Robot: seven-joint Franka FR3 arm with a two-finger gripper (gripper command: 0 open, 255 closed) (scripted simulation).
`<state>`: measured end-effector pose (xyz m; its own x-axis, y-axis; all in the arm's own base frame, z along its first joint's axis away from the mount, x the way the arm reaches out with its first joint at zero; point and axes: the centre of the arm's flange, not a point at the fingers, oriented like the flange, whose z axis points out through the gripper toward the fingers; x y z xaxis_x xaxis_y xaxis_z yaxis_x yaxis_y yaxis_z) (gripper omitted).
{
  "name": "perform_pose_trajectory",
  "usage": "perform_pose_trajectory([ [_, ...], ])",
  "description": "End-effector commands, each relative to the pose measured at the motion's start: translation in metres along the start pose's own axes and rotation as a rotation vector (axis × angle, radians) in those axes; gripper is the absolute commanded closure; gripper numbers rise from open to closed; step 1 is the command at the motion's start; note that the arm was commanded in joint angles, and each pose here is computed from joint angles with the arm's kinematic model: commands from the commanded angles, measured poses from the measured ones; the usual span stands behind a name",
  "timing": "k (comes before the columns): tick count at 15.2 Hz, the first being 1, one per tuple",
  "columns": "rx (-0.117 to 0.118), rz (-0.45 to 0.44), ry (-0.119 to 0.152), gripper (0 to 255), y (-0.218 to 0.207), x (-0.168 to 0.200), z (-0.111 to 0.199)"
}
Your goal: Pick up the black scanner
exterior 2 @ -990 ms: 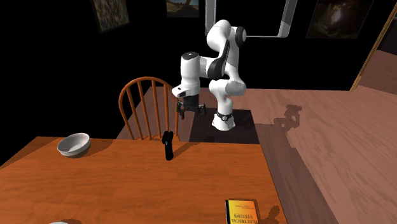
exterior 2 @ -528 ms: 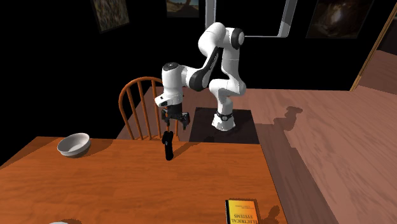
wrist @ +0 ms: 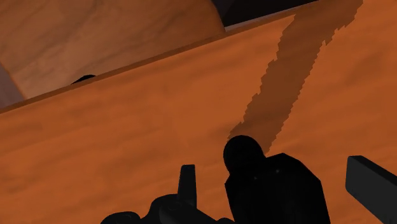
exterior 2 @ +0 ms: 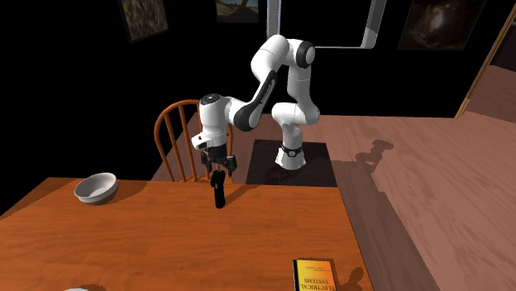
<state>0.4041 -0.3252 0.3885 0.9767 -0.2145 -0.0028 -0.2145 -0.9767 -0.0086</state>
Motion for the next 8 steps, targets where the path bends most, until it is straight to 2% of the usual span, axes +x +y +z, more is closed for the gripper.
perform_pose_trajectory([
  [1,0.0,0.0,0.0,0,0.0,0.0002,0.0099],
  [4,0.0,0.0,0.0,0,0.0001,0.0002,0.0183],
  [5,0.0,0.0,0.001,255,0.0003,0.0007,0.0189],
  [8,0.0,0.0,0.001,255,0.0004,0.001,0.0187],
])
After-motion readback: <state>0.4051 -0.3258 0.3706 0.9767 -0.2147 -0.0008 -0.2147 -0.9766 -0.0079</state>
